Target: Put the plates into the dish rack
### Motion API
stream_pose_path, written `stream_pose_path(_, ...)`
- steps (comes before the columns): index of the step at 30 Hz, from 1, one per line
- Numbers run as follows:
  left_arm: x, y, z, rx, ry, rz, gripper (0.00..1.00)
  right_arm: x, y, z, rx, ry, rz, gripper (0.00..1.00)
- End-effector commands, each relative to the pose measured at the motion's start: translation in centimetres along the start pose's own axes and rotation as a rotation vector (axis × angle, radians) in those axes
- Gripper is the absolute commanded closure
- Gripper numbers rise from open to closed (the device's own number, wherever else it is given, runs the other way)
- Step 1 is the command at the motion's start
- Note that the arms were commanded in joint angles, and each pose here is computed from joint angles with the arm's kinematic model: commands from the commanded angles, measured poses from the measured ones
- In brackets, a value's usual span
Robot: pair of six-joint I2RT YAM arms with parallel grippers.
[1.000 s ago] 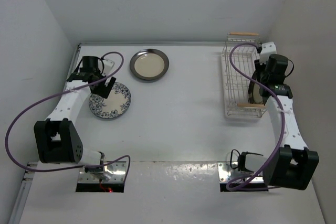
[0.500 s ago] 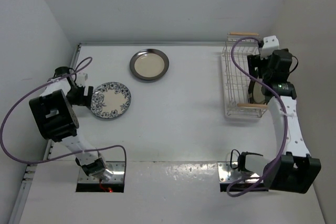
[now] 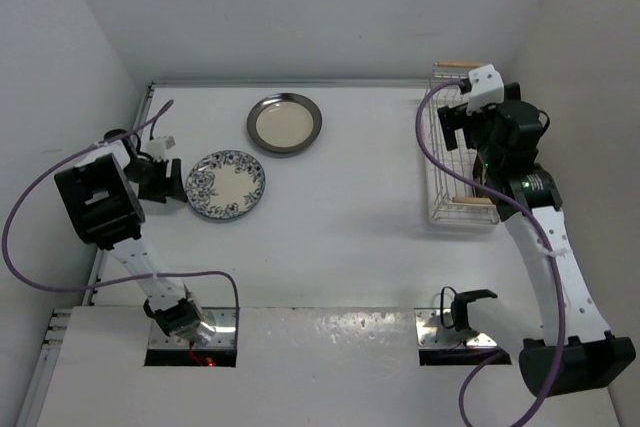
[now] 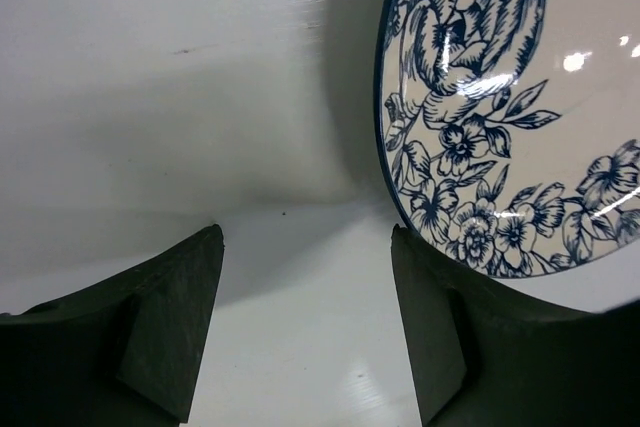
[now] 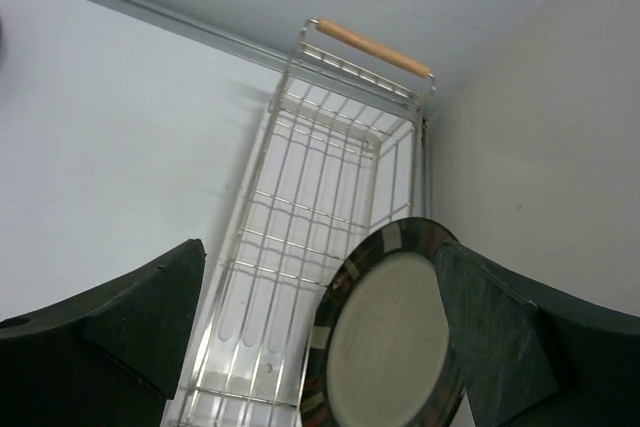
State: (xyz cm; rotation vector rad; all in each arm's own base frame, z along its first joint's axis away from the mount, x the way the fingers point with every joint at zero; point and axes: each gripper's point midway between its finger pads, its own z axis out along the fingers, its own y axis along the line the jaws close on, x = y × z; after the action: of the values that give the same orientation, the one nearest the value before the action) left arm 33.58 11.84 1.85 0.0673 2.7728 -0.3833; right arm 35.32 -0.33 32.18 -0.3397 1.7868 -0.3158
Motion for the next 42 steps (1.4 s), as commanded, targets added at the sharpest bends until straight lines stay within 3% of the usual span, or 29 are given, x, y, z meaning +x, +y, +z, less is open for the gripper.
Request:
stream_pose_path(1,-0.2,-1.7,0.2,0.137,-0.031,-0.02,0.27,-0.1,1.2,-0.6,-0.025,-0.006,-0.021,0.04)
stream_pose_path(7,-3.4,-2.6,-3.8,0.166,-0.19,0.033,0.27,0.3,3.6,-1.1,-0.077,0.012,-0.061,0.04)
stream_pose_path(10,-5.1,-2.3,-5.6,0.096,-0.29,0.056,0.27,0.5,4.3,-1.3,-0.084,0.019,-0.087,0.04)
stream_pose_path(13,-4.4,-2.0,-3.6,0.03,-0.206,0.057,0.22,0.7,5.0,-1.4,-0.097,0.026,-0.104,0.04)
stream_pose_path(18,-1.3,-2.9,1.9,0.051,-0.014,0.017,0.26,0.0,5.7,-1.7,-0.117,0.0,-0.116,0.03)
stream_pose_path(21,-0.8,-3.1,3.3,0.069,0.023,-0.007,0.36,-0.5,6.5,-2.1,-0.143,-0.016,-0.125,0.03)
stream_pose_path(25,-0.9,-3.4,4.4,0.082,0.044,-0.006,0.57,-1.0,8.2,-2.6,-0.203,-0.038,-0.102,0.03)
stream_pose_path(27,-1.2,-4.4,4.3,0.121,0.043,-0.003,0.79,-0.4,9.9,-2.8,-0.257,-0.03,-0.069,0.03)
stream_pose_path(28,-1.4,-4.7,4.0,0.139,0.04,0.007,0.98,0.5,11.3,-2.8,-0.308,-0.019,-0.065,0.03)
stream_pose_path(34,-2.2,-9.6,0.9,0.239,-0.027,0.178,1.0,2.7,20.1,-3.3,-0.595,0.007,0.087,0.07)
stream_pose_path(35,-3.0,-10.7,-0.6,0.237,-0.066,0.23,1.0,1.8,21.3,-3.4,-0.625,-0.015,0.153,0.07)
stream_pose_path(37,-3.4,-13.7,-1.9,0.279,-0.086,0.343,1.0,3.7,25.5,-3.5,-0.747,0.062,0.212,0.09)
stream_pose_path(38,-3.6,-14.9,-2.6,0.289,-0.103,0.39,1.0,2.6,27.1,-3.9,-0.803,0.024,0.226,0.09)
stream_pose_path(39,-4.3,-16.2,-4.1,0.28,-0.147,0.45,1.0,4.1,29.7,-3.6,-0.856,0.093,0.232,0.09)
stream_pose_path(42,-4.2,-20.9,-5.8,0.324,-0.176,0.613,1.0,3.1,33.6,-3.2,-0.949,0.099,0.246,0.09)
